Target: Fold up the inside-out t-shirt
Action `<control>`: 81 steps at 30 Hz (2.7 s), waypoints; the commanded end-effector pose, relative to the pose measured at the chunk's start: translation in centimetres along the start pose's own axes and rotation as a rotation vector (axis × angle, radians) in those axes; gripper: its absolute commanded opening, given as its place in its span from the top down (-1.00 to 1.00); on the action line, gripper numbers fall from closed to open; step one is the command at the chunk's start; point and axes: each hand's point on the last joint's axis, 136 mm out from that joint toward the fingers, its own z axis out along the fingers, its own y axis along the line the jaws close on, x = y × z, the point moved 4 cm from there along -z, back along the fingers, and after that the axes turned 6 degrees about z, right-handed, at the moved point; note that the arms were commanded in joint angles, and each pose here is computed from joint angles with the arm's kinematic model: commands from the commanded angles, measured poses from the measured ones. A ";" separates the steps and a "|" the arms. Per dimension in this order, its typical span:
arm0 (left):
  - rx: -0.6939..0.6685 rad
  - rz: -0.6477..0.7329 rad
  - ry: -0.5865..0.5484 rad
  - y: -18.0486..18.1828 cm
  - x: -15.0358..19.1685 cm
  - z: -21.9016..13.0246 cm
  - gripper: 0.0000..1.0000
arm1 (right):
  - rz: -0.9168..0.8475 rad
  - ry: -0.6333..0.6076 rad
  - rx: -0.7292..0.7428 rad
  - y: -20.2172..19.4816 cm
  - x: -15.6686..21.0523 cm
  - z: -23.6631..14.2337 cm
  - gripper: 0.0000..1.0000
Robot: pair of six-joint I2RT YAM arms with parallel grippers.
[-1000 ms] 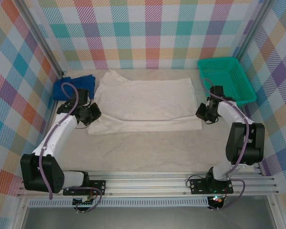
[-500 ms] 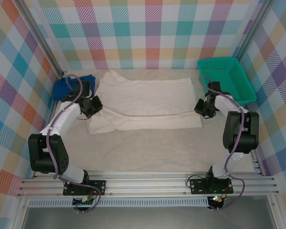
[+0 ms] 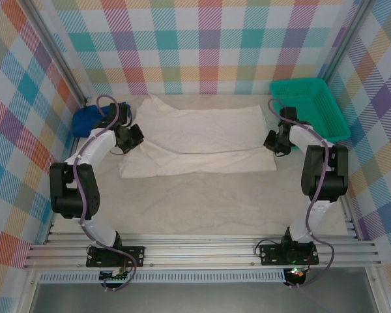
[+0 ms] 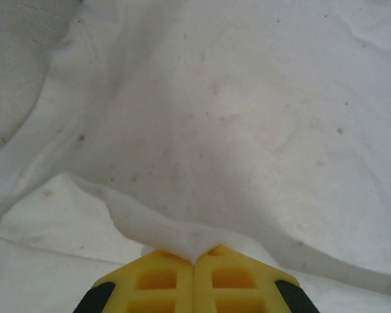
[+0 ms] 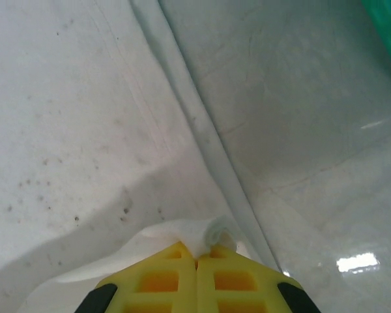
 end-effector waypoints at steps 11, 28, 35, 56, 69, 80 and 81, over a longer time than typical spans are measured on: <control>-0.062 -0.025 -0.059 0.2 -4.7 4.2 0.71 | -0.093 -0.020 -0.126 3.6 -1.7 -0.5 0.28; 0.060 -0.089 -0.079 1.7 1.3 0.3 -0.04 | -0.223 0.080 -0.220 7.2 4.5 2.2 0.20; 0.209 -0.017 0.036 -1.7 5.8 0.2 -0.06 | -0.224 0.023 -0.200 8.9 1.3 3.2 0.22; 0.147 0.104 0.165 -5.2 8.3 6.2 0.18 | -0.228 0.015 -0.184 7.9 2.1 2.3 0.19; -0.097 0.321 0.141 -3.8 10.1 5.4 0.06 | -0.226 0.021 -0.178 7.6 2.3 2.5 0.18; -0.124 0.386 0.160 -4.4 10.1 6.5 0.48 | -0.227 0.025 -0.172 7.2 2.6 2.7 0.18; -0.130 0.393 0.159 -4.4 10.0 6.5 0.53 | -0.225 0.025 -0.172 7.2 2.6 2.7 0.18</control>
